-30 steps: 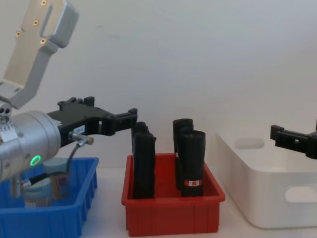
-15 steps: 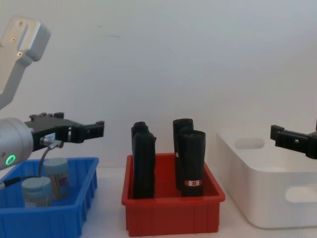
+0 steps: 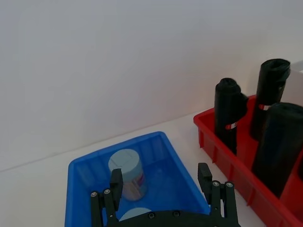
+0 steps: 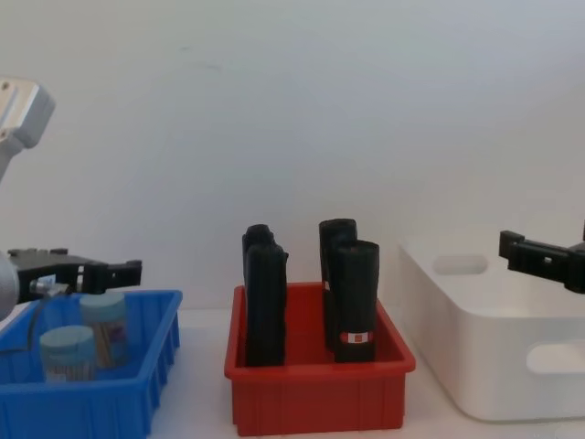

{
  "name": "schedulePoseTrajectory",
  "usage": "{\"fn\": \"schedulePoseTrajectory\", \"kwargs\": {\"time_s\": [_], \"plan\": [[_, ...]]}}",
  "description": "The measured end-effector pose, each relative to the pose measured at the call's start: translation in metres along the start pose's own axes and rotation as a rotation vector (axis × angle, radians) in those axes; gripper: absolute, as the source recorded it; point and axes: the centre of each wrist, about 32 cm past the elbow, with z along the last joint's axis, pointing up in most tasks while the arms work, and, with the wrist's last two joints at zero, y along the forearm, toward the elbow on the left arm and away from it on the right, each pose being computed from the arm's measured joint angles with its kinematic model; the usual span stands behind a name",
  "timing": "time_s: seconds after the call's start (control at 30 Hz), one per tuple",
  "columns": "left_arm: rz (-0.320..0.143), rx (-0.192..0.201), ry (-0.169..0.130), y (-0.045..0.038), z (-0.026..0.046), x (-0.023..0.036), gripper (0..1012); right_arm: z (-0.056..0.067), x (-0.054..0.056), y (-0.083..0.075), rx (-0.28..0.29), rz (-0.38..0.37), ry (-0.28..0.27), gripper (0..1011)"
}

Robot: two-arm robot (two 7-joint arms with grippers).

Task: Pick the cotton swabs from the blue box and place them into the white box.

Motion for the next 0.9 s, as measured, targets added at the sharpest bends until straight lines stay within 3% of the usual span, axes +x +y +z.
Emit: {"fn": "schedulePoseTrajectory", "kwargs": {"time_s": [0.37,0.9], "plan": [[0.052,0.084,0.03,-0.0038,-0.0099,0.0138,1004,0.0,0.0,0.0,0.0,0.0,0.0,1002],[0.069,0.141,0.065,-0.0106,-0.0197,0.023,1004,0.0,0.0,0.0,0.0,0.0,0.0,1002]]}}
